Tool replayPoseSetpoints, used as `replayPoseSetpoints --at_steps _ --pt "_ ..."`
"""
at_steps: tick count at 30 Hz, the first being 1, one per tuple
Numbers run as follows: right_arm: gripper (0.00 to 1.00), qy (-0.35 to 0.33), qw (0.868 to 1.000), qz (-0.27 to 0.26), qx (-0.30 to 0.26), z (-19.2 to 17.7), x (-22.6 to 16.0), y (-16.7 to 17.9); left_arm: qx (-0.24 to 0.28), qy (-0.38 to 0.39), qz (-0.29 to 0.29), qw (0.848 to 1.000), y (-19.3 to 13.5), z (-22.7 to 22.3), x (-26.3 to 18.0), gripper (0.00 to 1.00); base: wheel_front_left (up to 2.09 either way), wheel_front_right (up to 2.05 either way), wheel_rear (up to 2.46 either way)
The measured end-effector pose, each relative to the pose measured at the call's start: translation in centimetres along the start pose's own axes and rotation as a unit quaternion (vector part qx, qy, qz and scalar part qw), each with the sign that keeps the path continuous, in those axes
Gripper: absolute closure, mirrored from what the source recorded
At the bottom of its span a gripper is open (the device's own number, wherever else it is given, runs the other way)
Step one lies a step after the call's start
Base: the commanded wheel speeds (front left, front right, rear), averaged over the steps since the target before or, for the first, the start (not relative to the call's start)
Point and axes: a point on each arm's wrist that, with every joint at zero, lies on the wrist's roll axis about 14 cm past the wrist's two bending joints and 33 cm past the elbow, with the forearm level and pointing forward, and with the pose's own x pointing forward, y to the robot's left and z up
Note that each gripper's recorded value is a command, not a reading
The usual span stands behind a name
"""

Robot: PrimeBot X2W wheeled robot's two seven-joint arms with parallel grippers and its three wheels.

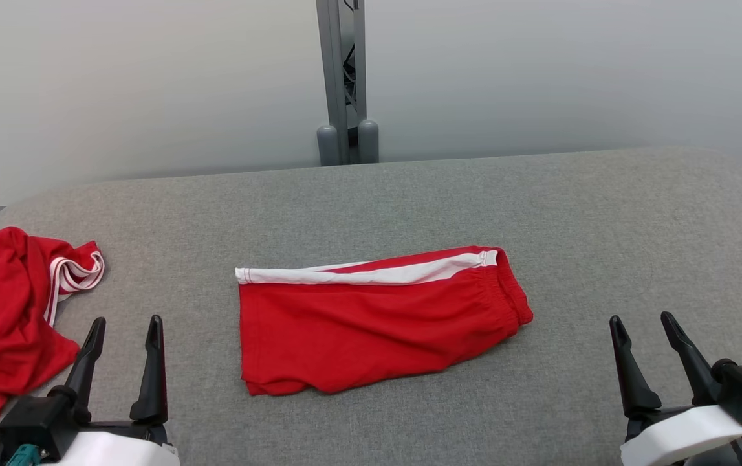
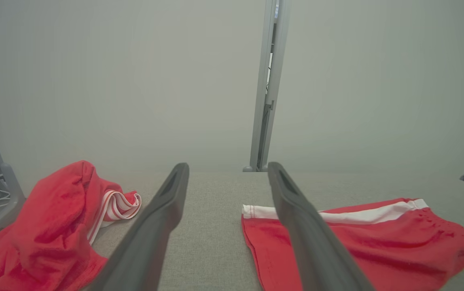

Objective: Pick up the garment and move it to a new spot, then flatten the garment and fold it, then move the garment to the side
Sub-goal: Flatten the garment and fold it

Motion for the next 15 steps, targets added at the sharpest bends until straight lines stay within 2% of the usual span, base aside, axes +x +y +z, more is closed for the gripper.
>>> replayPoseSetpoints --at_steps 7,15 --pt "0.0 0.032 0.999 0.015 0.002 -1.6 1.1 0.9 -0.005 -0.011 0.008 1.0 0.5 0.6 0.1 0.0 0.0 0.0 0.0" --pt "0.0 0.099 0.994 0.054 0.017 -6.1 4.4 3.7 -0.008 -0.02 0.025 0.999 1.7 1.1 0.0 0.0 0.0 0.0 0.0"
